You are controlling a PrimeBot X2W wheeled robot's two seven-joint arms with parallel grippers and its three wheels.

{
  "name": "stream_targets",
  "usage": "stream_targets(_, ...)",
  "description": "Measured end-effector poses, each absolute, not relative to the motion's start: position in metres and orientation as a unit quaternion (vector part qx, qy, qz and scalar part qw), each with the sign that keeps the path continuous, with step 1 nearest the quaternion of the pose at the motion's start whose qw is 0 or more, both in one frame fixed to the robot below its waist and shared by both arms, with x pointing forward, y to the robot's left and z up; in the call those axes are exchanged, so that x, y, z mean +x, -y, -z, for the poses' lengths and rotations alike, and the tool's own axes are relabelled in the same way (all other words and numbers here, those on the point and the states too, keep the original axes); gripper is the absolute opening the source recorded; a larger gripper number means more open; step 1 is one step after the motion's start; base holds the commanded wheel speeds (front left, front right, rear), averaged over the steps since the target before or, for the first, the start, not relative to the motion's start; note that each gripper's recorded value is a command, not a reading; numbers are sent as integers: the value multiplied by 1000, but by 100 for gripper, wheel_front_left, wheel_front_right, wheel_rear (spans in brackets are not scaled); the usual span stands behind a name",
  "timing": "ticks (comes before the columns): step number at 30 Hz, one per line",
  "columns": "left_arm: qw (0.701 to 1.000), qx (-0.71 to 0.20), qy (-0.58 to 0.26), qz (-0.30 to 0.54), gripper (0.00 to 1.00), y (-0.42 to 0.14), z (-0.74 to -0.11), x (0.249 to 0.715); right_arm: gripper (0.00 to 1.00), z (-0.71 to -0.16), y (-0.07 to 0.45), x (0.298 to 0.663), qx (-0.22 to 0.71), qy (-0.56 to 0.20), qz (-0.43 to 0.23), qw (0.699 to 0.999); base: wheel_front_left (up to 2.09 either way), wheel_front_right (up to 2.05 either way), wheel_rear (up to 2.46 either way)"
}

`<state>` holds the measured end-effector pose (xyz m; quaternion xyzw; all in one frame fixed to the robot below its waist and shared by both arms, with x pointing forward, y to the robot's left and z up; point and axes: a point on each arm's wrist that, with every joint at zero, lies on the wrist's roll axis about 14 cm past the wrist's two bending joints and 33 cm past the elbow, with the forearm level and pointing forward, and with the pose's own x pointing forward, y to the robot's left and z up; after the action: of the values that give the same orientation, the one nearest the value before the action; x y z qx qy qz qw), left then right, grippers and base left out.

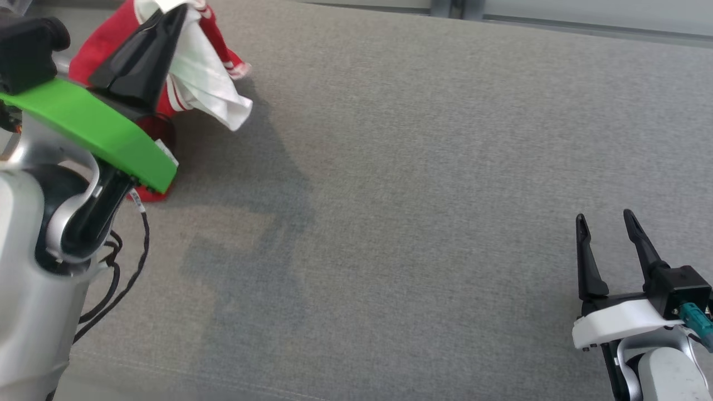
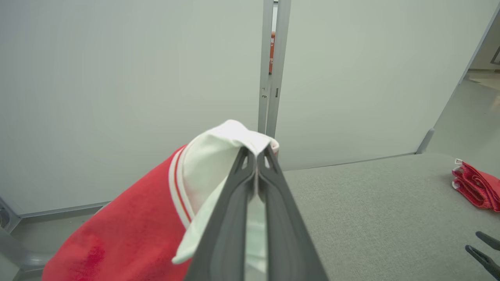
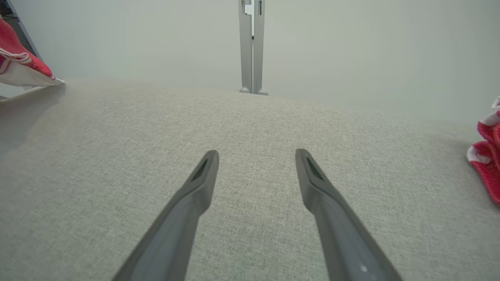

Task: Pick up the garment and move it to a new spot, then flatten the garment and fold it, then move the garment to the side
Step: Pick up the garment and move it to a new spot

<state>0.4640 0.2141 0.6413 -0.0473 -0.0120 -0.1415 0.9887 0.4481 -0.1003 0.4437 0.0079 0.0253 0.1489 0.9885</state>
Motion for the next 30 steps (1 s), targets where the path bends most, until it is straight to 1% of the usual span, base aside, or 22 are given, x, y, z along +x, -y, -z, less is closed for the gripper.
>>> stream_targets(4,966,-64,35,249,0,-152,-690,436,100,-453,129,437,9,-19,-107,994,0,0,0)
stream_targets(9,922,-75,46,376,0,-84,-732,384,100,-458,157,417,8,-20,-68,997,0,0,0)
stream_targets(14,885,-90,54,454,0,-51,-762,339,100,-469,177,402,24,-8,-36,999,0,0,0)
stream_targets(16,882,-89,61,459,0,-48,-773,334,100,-473,184,398,25,-4,-27,999,0,0,0)
stream_targets(19,889,-96,58,444,0,-52,-777,346,100,-477,193,392,27,2,-13,1000,0,0,0)
stream_targets(22,901,-109,23,419,0,-58,-760,378,100,-481,203,390,30,7,4,1000,0,0,0)
stream_targets(27,925,-147,-41,349,0,-80,-706,455,100,-480,217,391,34,7,24,999,0,0,0)
stream_targets(30,928,-168,-82,322,0,-81,-668,492,100,-474,226,389,37,-3,38,999,0,0,0)
